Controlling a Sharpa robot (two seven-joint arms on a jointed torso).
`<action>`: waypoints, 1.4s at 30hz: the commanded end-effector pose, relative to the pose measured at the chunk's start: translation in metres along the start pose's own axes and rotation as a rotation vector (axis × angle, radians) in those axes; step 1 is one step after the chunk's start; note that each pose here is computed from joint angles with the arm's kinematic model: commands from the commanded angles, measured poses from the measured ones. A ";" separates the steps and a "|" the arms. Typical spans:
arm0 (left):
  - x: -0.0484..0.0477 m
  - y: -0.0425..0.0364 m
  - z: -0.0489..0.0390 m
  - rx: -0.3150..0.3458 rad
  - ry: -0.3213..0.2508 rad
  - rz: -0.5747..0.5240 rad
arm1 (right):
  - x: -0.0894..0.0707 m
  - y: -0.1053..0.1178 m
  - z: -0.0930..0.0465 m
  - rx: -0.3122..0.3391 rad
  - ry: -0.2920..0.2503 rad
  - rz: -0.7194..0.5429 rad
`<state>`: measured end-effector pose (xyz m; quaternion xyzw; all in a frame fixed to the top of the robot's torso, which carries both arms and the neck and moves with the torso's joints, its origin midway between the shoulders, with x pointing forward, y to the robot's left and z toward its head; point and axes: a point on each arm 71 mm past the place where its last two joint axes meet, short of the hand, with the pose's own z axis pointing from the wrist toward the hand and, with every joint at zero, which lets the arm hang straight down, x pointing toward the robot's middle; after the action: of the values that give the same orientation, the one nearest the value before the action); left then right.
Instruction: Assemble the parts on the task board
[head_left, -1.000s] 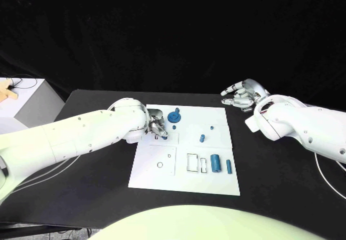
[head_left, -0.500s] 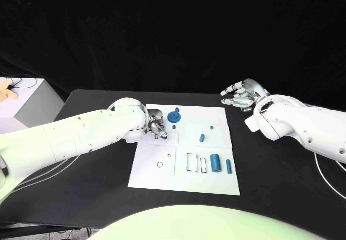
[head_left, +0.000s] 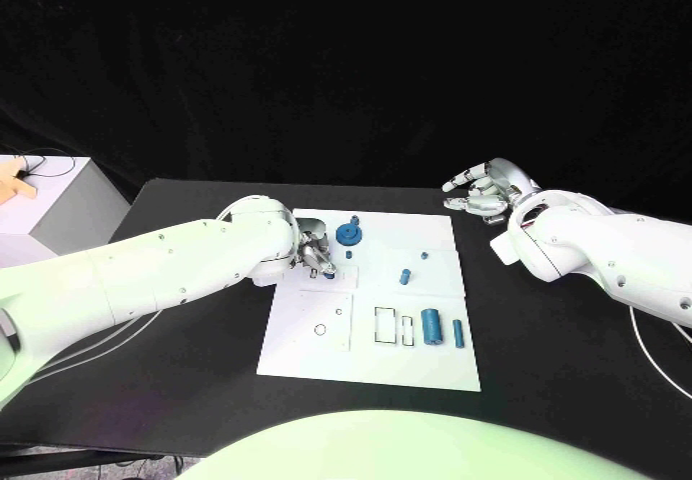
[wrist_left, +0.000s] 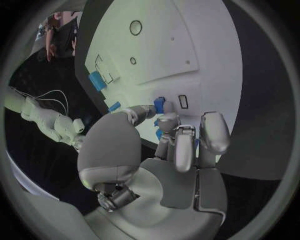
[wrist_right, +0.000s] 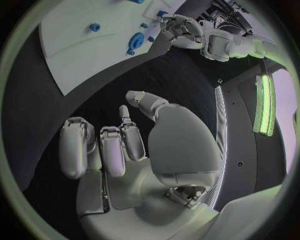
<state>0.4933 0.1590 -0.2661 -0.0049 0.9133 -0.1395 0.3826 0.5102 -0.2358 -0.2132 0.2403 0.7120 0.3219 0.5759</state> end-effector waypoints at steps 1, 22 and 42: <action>0.0021 -0.0017 0.0009 0.000 0.012 0.017 | 0.001 0.001 0.000 -0.012 0.007 -0.008; 0.0058 -0.0077 0.0039 0.006 0.055 0.021 | 0.001 0.001 -0.001 -0.013 0.007 -0.007; 0.0055 -0.0085 0.0035 0.013 0.046 0.014 | 0.000 0.001 -0.001 -0.013 0.005 -0.007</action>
<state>0.4960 0.1546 -0.2658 0.0009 0.9166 -0.1332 0.3769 0.5091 -0.2366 -0.2128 0.2403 0.7120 0.3223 0.5757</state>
